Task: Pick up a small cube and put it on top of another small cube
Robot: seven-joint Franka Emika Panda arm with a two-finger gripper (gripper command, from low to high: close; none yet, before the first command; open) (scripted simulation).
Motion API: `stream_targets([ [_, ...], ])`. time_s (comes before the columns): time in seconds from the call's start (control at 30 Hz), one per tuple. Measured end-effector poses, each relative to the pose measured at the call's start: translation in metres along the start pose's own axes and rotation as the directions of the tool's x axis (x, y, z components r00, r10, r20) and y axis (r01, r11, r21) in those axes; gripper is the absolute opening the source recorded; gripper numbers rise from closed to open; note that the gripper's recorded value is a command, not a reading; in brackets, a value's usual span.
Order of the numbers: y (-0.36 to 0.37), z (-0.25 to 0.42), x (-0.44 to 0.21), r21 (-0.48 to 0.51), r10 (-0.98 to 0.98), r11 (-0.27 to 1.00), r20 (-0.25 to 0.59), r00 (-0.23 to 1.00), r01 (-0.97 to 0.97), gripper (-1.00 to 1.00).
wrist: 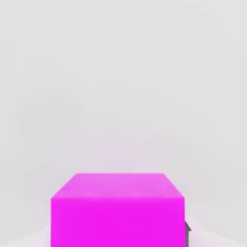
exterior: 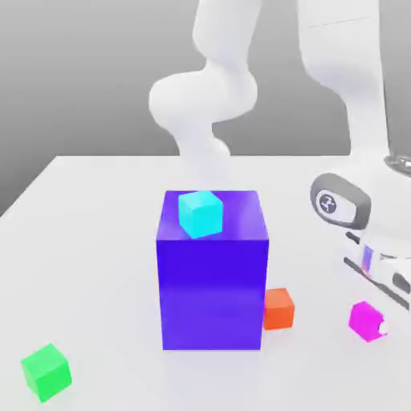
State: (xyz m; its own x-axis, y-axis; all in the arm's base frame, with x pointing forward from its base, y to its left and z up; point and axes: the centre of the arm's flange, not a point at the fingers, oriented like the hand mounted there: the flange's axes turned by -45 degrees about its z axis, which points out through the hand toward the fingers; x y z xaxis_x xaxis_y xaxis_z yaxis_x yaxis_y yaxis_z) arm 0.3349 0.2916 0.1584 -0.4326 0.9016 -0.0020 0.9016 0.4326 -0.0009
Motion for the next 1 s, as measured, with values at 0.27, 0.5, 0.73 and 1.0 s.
stream_targets([
  [0.27,0.048,-0.067,-0.088,-0.038,0.421,0.905,-0.068,0.904,-0.424,-1.00],
  [0.5,0.044,-0.077,-0.250,-0.011,0.862,0.504,-0.066,0.503,-0.864,-1.00],
  [0.73,-0.015,-0.087,-0.405,0.011,0.995,-0.079,-0.055,-0.079,-0.997,-1.00],
  [1.0,-0.124,-0.069,-0.525,0.006,0.805,-0.593,-0.006,-0.593,-0.805,-1.00],
])
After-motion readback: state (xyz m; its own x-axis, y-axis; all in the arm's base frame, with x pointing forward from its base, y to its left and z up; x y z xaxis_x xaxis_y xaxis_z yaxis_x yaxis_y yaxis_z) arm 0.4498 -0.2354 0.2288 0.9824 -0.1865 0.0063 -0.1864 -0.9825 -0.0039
